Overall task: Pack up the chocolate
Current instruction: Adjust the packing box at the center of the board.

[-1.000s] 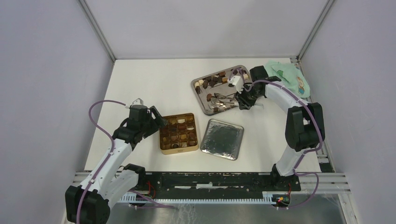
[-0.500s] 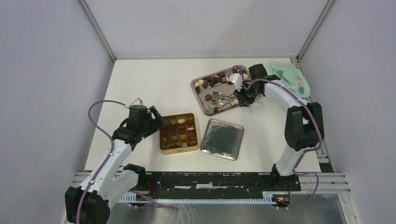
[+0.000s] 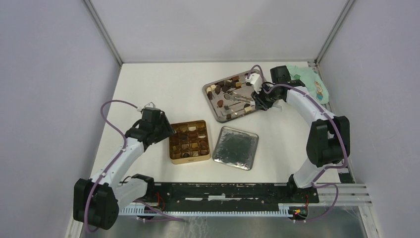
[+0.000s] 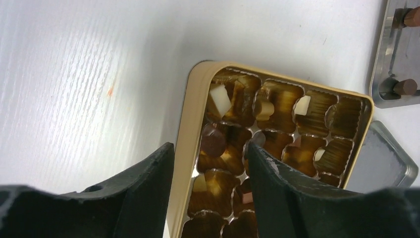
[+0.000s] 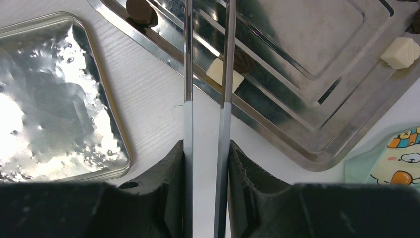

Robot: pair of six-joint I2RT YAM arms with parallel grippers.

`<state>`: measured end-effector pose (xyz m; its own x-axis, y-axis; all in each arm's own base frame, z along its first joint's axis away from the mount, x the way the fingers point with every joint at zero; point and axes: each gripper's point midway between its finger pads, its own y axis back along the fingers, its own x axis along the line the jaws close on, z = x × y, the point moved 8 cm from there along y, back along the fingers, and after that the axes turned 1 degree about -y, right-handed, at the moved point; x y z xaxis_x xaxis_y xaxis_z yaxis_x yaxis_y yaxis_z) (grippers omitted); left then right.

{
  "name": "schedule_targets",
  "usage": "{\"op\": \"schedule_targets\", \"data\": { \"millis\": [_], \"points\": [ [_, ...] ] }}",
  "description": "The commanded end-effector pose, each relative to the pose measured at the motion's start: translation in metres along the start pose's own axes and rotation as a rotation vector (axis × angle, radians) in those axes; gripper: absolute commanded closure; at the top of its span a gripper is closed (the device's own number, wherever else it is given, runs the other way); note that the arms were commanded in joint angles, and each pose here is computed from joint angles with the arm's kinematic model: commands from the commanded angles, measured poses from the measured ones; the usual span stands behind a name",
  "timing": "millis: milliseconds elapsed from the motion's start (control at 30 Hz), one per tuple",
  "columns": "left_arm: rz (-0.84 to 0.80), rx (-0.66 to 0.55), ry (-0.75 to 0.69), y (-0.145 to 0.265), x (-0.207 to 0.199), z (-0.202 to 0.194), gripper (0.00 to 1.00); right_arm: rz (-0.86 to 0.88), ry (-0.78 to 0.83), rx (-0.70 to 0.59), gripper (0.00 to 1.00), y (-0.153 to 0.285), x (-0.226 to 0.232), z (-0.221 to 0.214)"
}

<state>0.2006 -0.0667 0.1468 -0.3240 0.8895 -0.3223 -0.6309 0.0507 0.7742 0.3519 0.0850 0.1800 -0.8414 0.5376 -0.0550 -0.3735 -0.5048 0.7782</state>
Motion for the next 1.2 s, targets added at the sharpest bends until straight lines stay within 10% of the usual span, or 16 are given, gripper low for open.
{"op": "schedule_targets", "data": {
  "millis": [0, 700, 1167],
  "points": [
    [-0.023, -0.065, -0.077, -0.006, -0.015, 0.025, 0.42, -0.013, 0.016, -0.086, 1.00, 0.013, 0.001, 0.014],
    [0.046, 0.012, -0.194, -0.047, -0.020, 0.032, 0.98, 0.023, 0.041, -0.162, 1.00, 0.033, 0.008, 0.033],
    [-0.149, -0.295, -0.209, 0.002, -0.032, 0.055, 0.98, 0.109, 0.069, -0.253, 1.00, 0.055, 0.018, 0.057]
  ]
}}
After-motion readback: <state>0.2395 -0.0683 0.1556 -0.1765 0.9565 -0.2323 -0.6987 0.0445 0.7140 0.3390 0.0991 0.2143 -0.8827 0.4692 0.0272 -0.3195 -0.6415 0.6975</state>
